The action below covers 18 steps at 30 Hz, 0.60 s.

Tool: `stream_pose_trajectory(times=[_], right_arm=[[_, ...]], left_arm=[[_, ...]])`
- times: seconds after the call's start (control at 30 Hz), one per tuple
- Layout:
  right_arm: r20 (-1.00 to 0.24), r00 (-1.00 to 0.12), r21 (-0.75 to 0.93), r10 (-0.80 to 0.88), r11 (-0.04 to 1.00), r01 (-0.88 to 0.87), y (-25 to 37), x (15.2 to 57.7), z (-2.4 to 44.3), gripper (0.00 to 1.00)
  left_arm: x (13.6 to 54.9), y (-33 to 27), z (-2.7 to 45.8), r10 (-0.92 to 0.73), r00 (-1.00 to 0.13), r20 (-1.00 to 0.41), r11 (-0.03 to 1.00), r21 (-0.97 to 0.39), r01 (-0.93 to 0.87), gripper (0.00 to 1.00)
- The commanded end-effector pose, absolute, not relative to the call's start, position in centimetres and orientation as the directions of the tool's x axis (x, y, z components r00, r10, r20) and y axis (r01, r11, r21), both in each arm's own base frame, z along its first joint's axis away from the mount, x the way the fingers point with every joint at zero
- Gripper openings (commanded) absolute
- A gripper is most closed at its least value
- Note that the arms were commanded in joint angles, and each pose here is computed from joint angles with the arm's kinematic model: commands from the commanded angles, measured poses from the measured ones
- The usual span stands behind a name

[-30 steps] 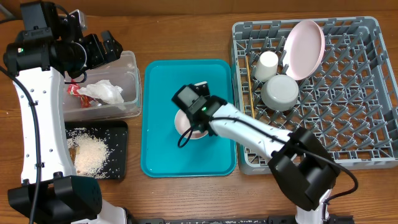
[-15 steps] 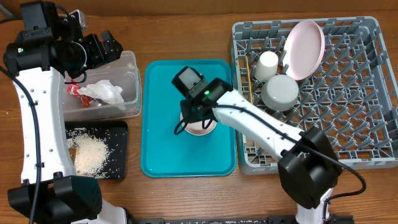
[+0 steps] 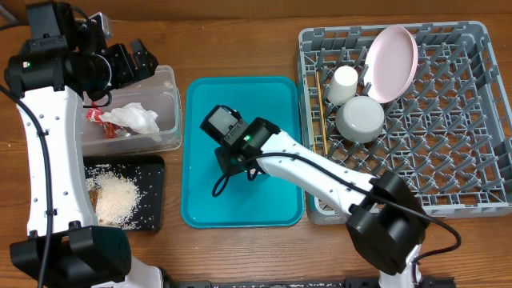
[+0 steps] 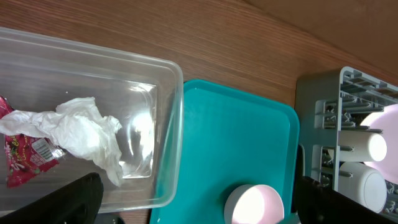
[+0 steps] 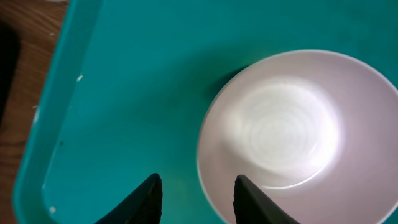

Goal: Sort waste into correct bins and load items into the dishwasher
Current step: 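Grip the pink bowl rim with the right gripper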

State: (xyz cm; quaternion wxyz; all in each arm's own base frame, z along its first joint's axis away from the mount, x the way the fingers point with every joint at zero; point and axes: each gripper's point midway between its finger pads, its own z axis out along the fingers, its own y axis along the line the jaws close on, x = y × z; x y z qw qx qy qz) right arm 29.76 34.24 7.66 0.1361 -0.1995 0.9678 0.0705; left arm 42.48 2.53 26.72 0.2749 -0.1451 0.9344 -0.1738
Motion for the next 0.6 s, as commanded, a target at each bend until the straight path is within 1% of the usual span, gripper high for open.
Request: stream_pose_trajectory(times=[0.0,0.23,0.3,0.37,0.57], right_arm=[[-0.268,-0.886,0.015,-0.38,0.917,-0.398,33.17,30.11,4.99,0.4],[-0.25,-0.889,0.007,-0.384,0.917,-0.398,33.11,29.99,4.16,0.39],[-0.249,-0.889,0.006,-0.384,0.917,-0.398,33.09,29.96,4.15,0.38],[-0.248,-0.889,0.006,-0.384,0.917,-0.398,33.07,29.94,4.15,0.35],[-0.226,-0.894,-0.005,-0.388,0.918,-0.397,32.59,29.54,4.01,0.35]], left_arm=[[42.78,2.74,27.28,-0.384,-0.793,-0.474,0.894,-0.407,-0.189,1.0],[42.77,2.73,27.26,-0.384,-0.793,-0.473,0.894,-0.407,-0.19,1.0],[42.77,2.74,27.26,-0.384,-0.793,-0.473,0.894,-0.406,-0.19,1.0],[42.77,2.74,27.27,-0.384,-0.793,-0.473,0.894,-0.406,-0.19,1.0],[42.77,2.73,27.27,-0.384,-0.793,-0.473,0.894,-0.407,-0.19,1.0]])
